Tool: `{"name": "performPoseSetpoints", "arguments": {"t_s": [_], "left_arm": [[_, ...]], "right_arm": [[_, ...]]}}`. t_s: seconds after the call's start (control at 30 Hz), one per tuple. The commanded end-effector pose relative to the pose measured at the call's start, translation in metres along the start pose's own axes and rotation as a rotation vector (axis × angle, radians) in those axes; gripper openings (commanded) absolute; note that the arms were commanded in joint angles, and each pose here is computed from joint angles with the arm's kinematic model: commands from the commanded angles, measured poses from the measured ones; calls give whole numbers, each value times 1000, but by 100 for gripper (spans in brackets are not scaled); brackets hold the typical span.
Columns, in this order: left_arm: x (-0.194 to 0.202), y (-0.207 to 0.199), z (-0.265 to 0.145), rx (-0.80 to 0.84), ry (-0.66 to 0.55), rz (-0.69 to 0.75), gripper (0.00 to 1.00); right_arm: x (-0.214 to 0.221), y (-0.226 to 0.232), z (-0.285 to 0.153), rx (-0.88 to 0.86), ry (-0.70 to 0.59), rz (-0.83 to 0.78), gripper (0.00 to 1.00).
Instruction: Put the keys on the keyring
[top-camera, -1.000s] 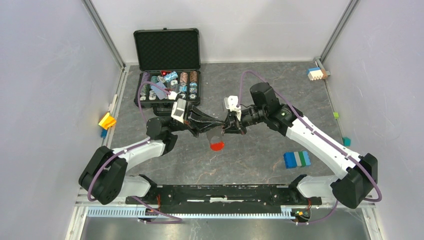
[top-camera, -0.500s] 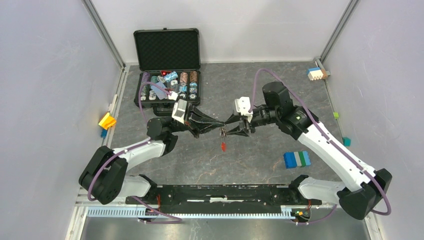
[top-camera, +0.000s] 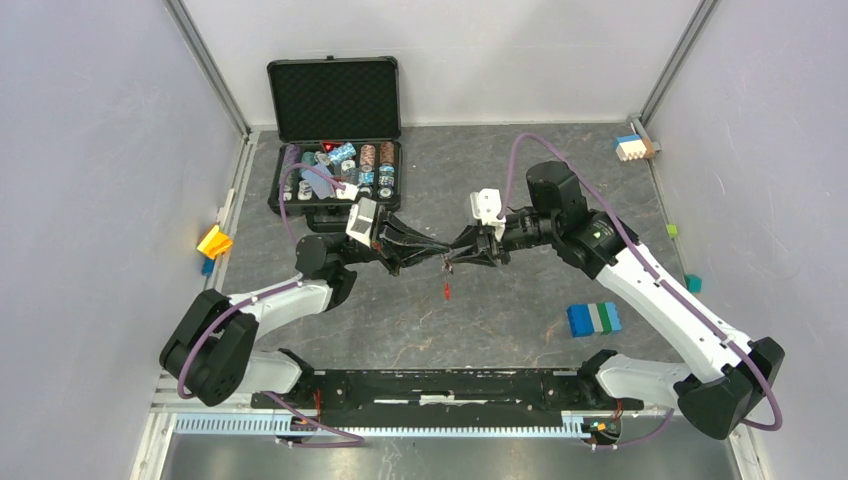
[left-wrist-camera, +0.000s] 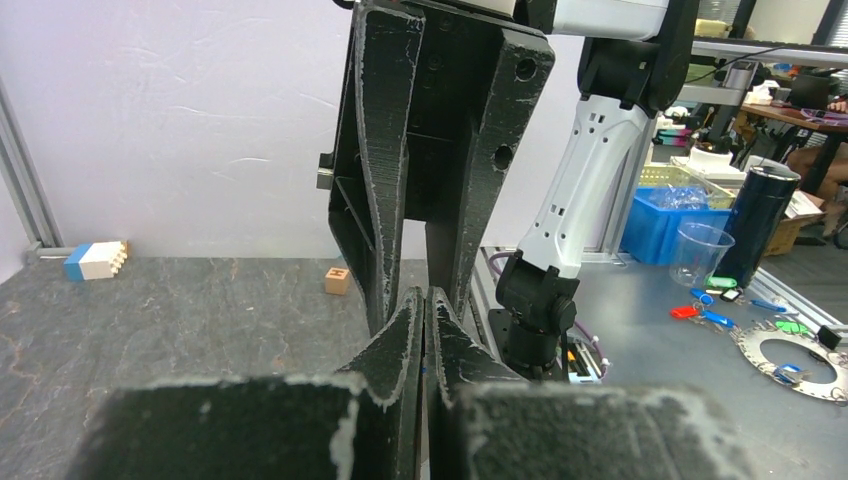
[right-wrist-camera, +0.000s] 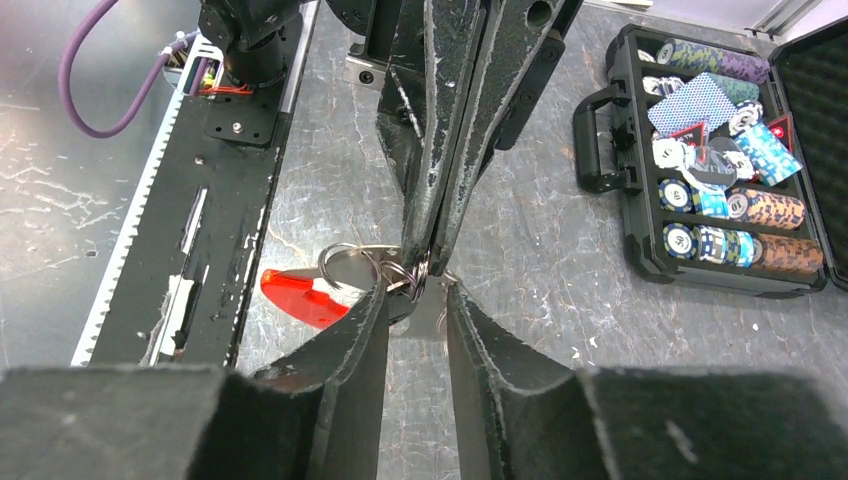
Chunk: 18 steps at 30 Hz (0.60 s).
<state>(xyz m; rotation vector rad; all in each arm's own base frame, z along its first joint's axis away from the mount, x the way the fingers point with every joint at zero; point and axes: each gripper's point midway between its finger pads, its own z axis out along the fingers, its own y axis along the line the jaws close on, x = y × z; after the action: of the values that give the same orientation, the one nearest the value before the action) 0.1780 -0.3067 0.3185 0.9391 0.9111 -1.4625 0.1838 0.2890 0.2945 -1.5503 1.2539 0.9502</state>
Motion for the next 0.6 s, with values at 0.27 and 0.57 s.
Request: {"name": "performPoseSetpoints", "arguments": {"t_s": [0.27,0.57], "left_arm": [[-6,-3,2,22,-28,68,2],[-4,-3,1,23,-22,73,2]], "right_arm": [[-21,-11,-3,32,-43,-25,19],[-20,-14,-7,57,-29,-34,1]]}}
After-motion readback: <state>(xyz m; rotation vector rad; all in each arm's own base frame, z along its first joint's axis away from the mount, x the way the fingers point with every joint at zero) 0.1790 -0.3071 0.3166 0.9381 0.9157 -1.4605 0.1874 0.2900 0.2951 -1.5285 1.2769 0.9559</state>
